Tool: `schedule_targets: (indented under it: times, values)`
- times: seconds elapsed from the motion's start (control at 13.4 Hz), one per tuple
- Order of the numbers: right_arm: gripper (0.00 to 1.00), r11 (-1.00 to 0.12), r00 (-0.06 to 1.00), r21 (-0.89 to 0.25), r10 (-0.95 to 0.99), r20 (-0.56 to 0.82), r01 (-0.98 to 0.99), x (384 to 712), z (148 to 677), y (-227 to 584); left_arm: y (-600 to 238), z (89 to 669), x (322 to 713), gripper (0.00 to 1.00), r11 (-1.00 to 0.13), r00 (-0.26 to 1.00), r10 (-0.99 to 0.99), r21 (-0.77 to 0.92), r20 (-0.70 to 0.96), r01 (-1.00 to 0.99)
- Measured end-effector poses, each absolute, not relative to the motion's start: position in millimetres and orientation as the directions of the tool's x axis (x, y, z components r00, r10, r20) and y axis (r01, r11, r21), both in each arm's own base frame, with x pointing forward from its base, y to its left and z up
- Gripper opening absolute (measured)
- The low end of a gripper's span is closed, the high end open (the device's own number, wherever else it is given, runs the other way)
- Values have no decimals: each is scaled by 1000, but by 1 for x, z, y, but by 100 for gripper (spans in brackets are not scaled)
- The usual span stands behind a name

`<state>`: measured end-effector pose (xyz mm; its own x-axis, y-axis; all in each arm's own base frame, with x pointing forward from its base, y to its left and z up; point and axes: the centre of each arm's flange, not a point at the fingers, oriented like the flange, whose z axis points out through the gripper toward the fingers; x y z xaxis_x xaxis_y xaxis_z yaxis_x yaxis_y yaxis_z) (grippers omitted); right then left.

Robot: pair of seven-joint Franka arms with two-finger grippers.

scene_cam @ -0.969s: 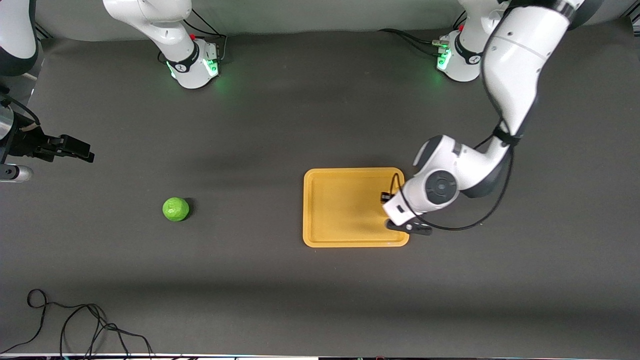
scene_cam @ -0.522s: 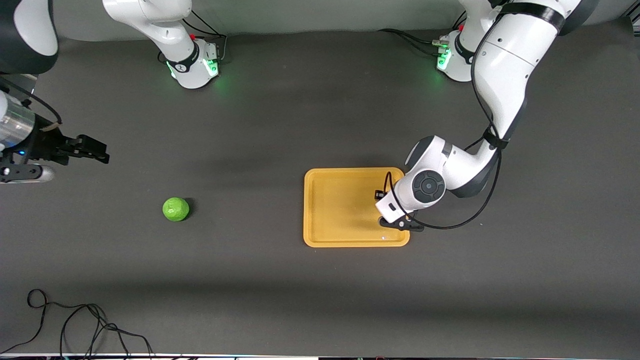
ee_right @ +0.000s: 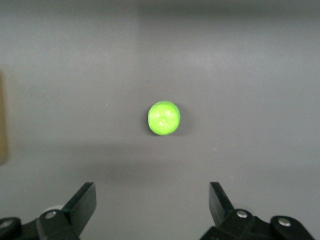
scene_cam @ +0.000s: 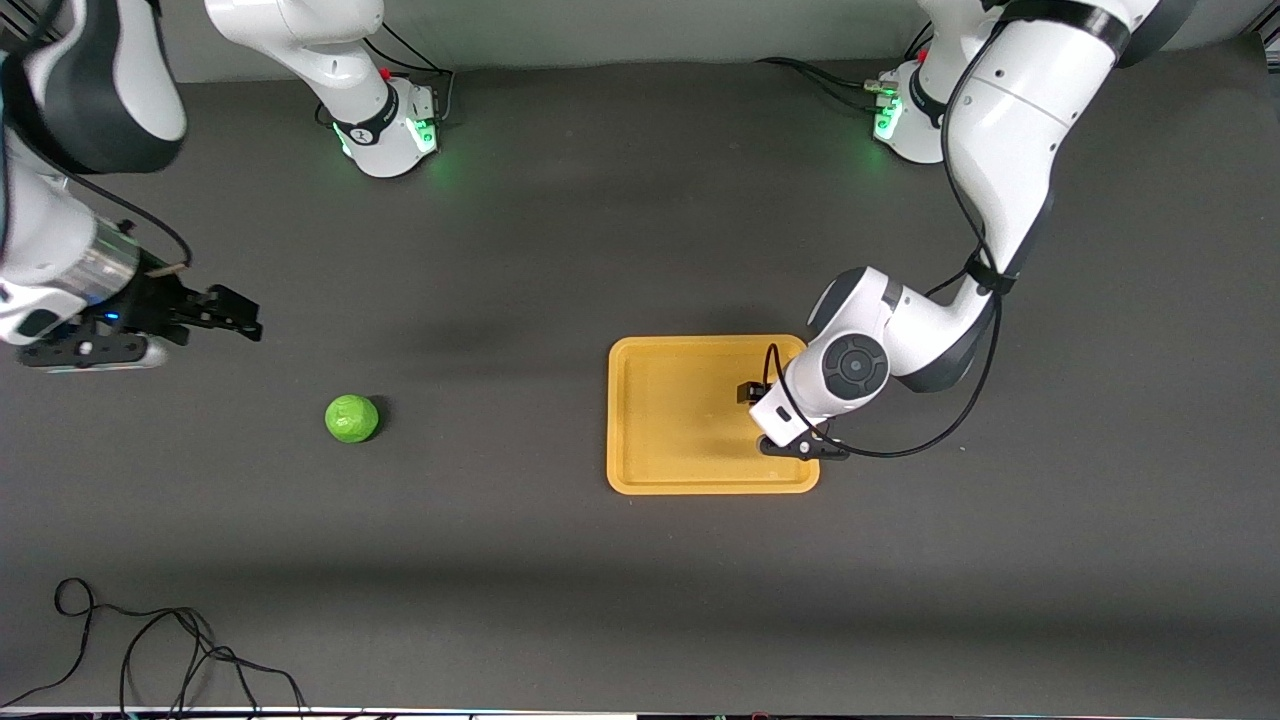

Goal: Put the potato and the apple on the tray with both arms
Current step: 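Release the potato on the tray while the right gripper reaches the apple, then grasp the green apple with the right gripper and lift it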

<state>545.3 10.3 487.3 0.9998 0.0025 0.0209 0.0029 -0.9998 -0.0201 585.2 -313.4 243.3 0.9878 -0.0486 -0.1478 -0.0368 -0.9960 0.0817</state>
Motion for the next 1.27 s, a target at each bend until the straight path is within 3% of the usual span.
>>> schedule_targets:
  times: [0.22,0.52,0.82,1.27]
  values:
    - [100,-1000,998,-22,8,70,10,548,431,16,-299,326,597,100,-999,996,-15,50,-87,-11]
    - [100,-1000,996,-18,14,85,15,569,340,22,-181,450,611,100,-992,995,102,-79,-18,101]
    - [100,-1000,997,-12,1,75,2,579,254,16,-72,492,609,100,-990,991,118,-78,-60,114]
    - [100,-1000,998,-8,1,60,1,566,195,15,-45,575,560,100,-985,987,157,-66,-9,157]
